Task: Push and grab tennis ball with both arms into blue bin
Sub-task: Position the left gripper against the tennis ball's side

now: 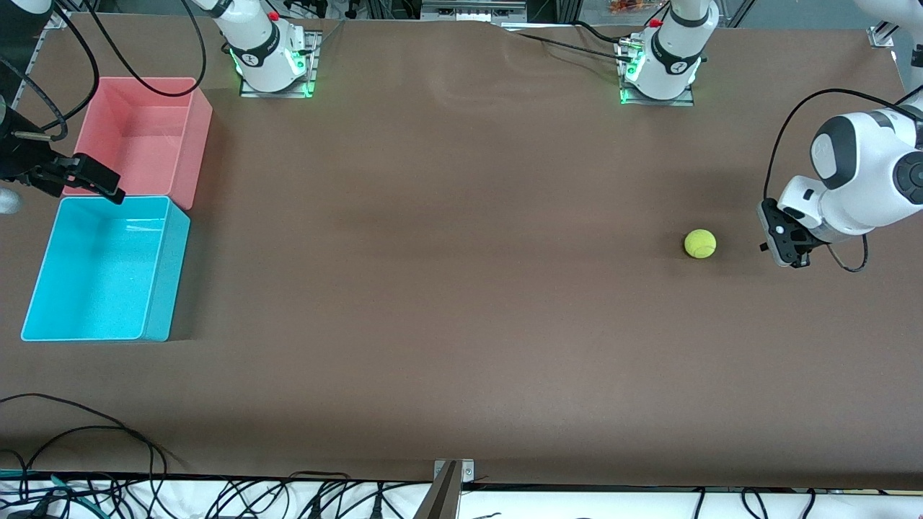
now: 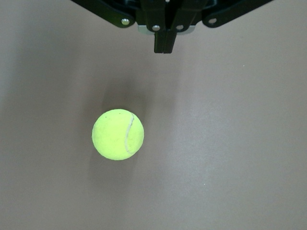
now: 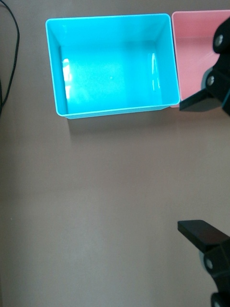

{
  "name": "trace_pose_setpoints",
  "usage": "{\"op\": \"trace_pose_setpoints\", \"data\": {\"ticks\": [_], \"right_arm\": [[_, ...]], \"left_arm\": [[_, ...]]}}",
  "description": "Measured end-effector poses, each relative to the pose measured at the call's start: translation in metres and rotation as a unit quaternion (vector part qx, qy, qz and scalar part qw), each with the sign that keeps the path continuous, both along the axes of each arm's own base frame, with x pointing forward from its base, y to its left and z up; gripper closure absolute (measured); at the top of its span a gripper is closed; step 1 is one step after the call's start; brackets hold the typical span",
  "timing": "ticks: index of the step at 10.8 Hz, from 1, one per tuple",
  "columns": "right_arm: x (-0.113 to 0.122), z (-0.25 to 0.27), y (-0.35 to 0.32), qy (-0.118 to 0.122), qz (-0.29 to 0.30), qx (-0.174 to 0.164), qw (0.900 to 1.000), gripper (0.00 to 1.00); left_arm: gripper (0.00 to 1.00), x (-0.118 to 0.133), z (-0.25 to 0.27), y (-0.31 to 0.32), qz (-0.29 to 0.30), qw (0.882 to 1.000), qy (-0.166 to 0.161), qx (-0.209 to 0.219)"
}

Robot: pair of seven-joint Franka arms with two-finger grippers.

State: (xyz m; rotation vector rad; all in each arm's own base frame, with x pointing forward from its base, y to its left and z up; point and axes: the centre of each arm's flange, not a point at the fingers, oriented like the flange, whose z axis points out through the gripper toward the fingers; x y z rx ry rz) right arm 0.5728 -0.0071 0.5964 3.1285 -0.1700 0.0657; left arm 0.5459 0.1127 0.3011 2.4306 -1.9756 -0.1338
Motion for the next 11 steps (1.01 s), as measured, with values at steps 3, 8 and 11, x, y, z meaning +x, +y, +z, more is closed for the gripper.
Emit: {"op": "trace_pose_setpoints", "data": {"ticks": [3, 8, 11], "right_arm": [[0.0, 0.0, 0.0, 0.0, 0.0, 0.0, 1.0, 0.0], [0.0, 0.0, 0.0, 0.0, 0.0, 0.0, 1.0, 0.0], [0.0, 0.0, 0.0, 0.0, 0.0, 0.0, 1.0, 0.0]], "left_arm": [[0.99, -0.013, -0.02, -0.004, -0.011, 1.0, -0.007, -0.002], [0.99, -0.03, -0.045, -0.009, -0.014, 1.0, -0.007, -0.004], [0.99, -0.039, -0.065, -0.009, -0.013, 1.0, 0.0, -0.008]]}}
